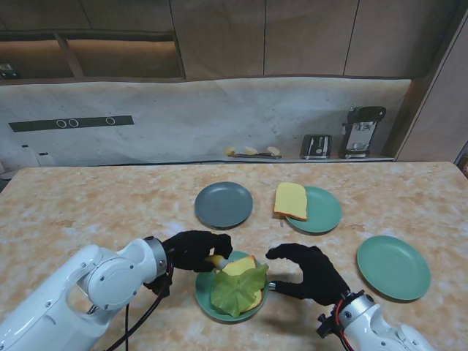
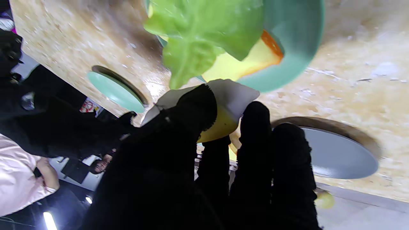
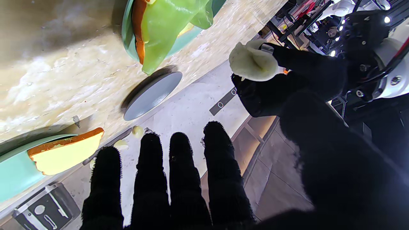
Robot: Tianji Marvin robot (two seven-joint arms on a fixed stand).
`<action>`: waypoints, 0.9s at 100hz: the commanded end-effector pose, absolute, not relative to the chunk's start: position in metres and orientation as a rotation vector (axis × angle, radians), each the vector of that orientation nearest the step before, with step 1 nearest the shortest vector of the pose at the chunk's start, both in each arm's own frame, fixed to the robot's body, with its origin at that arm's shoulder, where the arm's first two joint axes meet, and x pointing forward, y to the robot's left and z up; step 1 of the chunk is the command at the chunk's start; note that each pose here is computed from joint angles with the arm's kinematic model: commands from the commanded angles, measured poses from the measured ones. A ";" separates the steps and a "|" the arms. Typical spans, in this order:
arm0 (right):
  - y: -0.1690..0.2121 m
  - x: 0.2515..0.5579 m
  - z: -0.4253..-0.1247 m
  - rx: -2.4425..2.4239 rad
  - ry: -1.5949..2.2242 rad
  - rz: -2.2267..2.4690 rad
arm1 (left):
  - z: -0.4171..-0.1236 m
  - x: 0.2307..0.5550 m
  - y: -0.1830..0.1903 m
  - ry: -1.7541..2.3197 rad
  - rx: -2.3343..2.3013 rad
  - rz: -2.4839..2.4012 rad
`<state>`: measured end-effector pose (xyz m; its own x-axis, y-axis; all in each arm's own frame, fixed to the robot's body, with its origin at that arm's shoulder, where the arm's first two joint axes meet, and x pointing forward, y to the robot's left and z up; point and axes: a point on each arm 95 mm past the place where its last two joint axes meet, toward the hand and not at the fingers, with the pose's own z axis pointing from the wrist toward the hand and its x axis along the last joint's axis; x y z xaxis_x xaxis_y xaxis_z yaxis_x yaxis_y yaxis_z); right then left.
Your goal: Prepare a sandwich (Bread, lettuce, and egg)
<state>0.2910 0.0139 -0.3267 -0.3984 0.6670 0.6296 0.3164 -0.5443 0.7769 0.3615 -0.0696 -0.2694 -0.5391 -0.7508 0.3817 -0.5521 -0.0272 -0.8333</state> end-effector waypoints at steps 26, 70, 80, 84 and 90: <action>0.015 0.285 -0.328 1.560 1.345 2.029 | -0.289 0.350 -0.095 2.138 -1.263 -1.581; 0.012 0.283 -0.327 1.558 1.340 2.016 | -0.307 0.357 -0.105 2.155 -1.183 -1.512; 0.011 0.283 -0.327 1.559 1.344 2.011 | -0.308 0.357 -0.105 2.160 -1.195 -1.507; 0.011 0.283 -0.327 1.560 1.343 2.010 | -0.309 0.357 -0.105 2.163 -1.200 -1.505; 0.011 0.283 -0.327 1.561 1.344 2.010 | -0.310 0.356 -0.105 2.172 -1.202 -1.500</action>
<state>0.2874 0.0079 -0.3244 -0.3925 0.6832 0.6158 0.2962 -0.5399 0.7879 0.3580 -0.1045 -0.3069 -0.6334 -0.7359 0.2392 -0.4714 0.1217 -0.8735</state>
